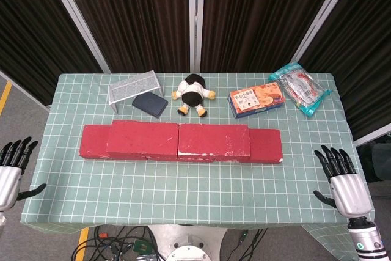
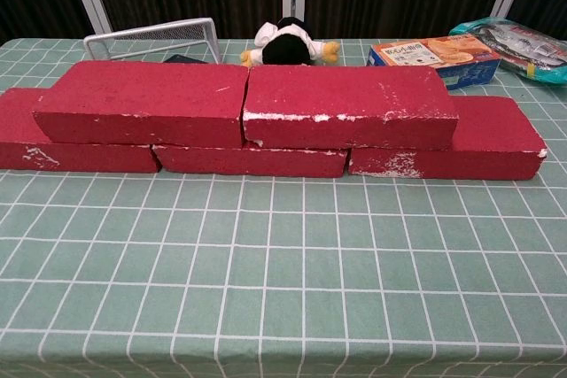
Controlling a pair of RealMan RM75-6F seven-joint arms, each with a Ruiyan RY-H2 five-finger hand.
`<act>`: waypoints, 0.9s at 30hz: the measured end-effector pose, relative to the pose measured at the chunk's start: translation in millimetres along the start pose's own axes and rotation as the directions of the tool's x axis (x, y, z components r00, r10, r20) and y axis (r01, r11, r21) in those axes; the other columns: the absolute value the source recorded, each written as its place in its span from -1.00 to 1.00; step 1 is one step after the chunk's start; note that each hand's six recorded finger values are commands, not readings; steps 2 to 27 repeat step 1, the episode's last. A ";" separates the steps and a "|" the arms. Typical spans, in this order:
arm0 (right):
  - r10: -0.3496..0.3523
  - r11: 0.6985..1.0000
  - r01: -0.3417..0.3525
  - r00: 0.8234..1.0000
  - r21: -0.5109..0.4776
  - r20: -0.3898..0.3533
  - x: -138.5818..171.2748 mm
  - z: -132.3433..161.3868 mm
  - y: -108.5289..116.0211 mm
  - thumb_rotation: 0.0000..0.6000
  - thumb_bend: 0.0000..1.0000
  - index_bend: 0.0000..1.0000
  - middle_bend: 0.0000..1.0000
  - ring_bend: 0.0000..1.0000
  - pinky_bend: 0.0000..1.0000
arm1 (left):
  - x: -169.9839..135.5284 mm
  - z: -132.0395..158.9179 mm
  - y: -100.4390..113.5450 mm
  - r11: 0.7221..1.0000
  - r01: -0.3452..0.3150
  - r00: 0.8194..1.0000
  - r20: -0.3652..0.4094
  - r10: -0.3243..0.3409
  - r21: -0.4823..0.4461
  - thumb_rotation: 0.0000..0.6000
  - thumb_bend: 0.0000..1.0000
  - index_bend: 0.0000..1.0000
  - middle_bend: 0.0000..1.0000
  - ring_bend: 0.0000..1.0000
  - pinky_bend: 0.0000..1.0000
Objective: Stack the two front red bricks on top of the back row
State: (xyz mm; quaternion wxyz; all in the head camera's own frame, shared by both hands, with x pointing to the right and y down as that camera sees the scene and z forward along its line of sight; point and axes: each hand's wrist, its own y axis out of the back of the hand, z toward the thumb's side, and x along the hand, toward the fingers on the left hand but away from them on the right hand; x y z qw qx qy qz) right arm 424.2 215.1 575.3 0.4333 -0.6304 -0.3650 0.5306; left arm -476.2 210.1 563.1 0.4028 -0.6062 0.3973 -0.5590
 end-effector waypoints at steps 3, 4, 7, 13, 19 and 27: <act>0.007 1.000 -0.007 1.000 0.001 0.002 0.3 0.2 -1.4 1.00 -1.00 -1.00 -1.00 -1.00 -1.00 | -2.2 -1.1 0.2 1.000 -0.004 1.000 -0.004 0.004 0.009 1.00 -1.00 -0.90 -1.00 -1.00 -1.00; 0.007 1.000 -0.007 1.000 0.001 0.002 0.3 0.2 -1.4 1.00 -1.00 -1.00 -1.00 -1.00 -1.00 | -2.2 -1.1 0.2 1.000 -0.004 1.000 -0.004 0.004 0.009 1.00 -1.00 -0.90 -1.00 -1.00 -1.00; 0.007 1.000 -0.007 1.000 0.001 0.002 0.3 0.2 -1.4 1.00 -1.00 -1.00 -1.00 -1.00 -1.00 | -2.2 -1.1 0.2 1.000 -0.004 1.000 -0.004 0.004 0.009 1.00 -1.00 -0.90 -1.00 -1.00 -1.00; 0.007 1.000 -0.007 1.000 0.001 0.002 0.3 0.2 -1.4 1.00 -1.00 -1.00 -1.00 -1.00 -1.00 | -2.2 -1.1 0.2 1.000 -0.004 1.000 -0.004 0.004 0.009 1.00 -1.00 -0.90 -1.00 -1.00 -1.00; 0.007 1.000 -0.007 1.000 0.001 0.002 0.3 0.2 -1.4 1.00 -1.00 -1.00 -1.00 -1.00 -1.00 | -2.2 -1.1 0.2 1.000 -0.004 1.000 -0.004 0.004 0.009 1.00 -1.00 -0.90 -1.00 -1.00 -1.00; 0.007 1.000 -0.007 1.000 0.001 0.002 0.3 0.2 -1.4 1.00 -1.00 -1.00 -1.00 -1.00 -1.00 | -2.2 -1.1 0.2 1.000 -0.004 1.000 -0.004 0.004 0.009 1.00 -1.00 -0.90 -1.00 -1.00 -1.00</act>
